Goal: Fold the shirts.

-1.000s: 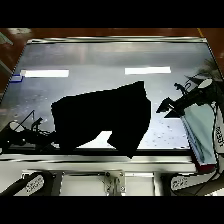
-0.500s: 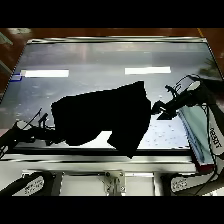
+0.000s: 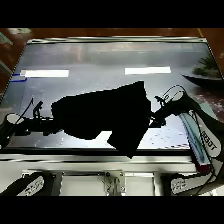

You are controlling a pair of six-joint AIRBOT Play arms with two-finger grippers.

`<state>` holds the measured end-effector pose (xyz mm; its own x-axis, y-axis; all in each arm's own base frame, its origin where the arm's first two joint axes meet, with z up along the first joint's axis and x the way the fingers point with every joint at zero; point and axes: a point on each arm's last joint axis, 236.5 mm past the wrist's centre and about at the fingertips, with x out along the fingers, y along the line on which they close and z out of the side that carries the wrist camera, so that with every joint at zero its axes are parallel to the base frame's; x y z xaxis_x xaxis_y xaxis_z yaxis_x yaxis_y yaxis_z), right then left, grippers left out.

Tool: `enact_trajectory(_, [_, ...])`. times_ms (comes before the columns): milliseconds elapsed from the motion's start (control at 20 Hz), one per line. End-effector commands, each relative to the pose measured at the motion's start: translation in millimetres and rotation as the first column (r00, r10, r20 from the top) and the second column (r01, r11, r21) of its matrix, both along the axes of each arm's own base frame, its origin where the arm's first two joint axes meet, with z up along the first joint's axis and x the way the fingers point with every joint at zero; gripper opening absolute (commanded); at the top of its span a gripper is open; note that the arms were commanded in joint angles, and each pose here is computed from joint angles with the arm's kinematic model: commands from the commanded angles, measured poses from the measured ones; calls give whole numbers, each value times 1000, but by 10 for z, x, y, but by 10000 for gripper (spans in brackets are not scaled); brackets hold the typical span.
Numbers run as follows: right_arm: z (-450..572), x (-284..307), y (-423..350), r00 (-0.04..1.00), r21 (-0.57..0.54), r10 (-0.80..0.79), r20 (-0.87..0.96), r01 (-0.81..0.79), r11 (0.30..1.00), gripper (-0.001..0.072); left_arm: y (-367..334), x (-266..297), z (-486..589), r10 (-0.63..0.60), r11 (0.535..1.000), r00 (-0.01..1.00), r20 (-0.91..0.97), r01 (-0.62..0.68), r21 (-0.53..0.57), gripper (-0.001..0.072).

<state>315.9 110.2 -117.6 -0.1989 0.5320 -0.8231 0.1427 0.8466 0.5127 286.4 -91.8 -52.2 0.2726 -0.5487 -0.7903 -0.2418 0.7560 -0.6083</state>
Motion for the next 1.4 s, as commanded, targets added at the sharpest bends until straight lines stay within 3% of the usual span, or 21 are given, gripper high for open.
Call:
enact_trajectory(0, [-107, 37, 116, 999, -36, 1, 34, 1, 999, 194, 16, 149, 204, -6, 1000, 998, 63, 6, 7, 36])
enact_trajectory(50, [-84, 43, 138, 999, -31, -16, 29, 17, 999, 66, 25, 203, 265, -15, 1000, 996, 87, 14, 14, 36])
enact_trajectory(150, [106, 111, 160, 997, -9, -16, 75, 17, 1000, 55, 80, 379, 486, -33, 999, 986, 161, 26, 47, 35])
enact_trajectory(300, [1025, 561, 96, 911, -7, 79, 405, -83, 997, 55, 259, 777, 1334, -78, 986, 919, 387, 14, 164, 35])
enact_trajectory(400, [2138, 841, 75, 681, -88, 188, 708, -179, 980, 55, 339, 962, 2382, -110, 972, 791, 602, -41, 232, 35])
enact_trajectory(550, [4255, 840, -94, 168, -195, 192, 967, -2, 981, 56, 314, 673, 4276, -171, 949, 461, 871, -162, 271, 36])
enact_trajectory(650, [5679, 338, -299, -207, -114, 153, 966, 188, 976, 56, 323, 190, 5213, -215, 922, 256, 942, -265, 283, 36])
enact_trajectory(700, [6177, -2, -379, -342, -66, 149, 928, 242, 968, 55, 352, -69, 5547, -212, 911, 184, 960, -319, 262, 35])
enact_trajectory(800, [6812, -712, -474, -514, -9, 170, 841, 300, 954, 55, 419, -487, 5924, -178, 896, 99, 979, -396, 203, 36])
enact_trajectory(950, [7003, -1297, -536, -552, 71, 121, 825, 313, 947, 55, 422, -921, 6035, -152, 888, 63, 986, -430, 164, 36])
enact_trajectory(1050, [6810, -1358, -537, -477, 57, 107, 872, 316, 947, 55, 399, -984, 5866, -176, 883, 127, 976, -418, 213, 35])
enact_trajectory(1250, [6040, -1233, -545, -170, -87, 147, 975, 318, 944, 55, 439, -927, 5254, -224, 862, 365, 903, -358, 359, 36])
enact_trajectory(1350, [5568, -1123, -526, 35, -163, 160, 987, 278, 947, 55, 458, -818, 4902, -228, 863, 476, 850, -305, 402, 36])
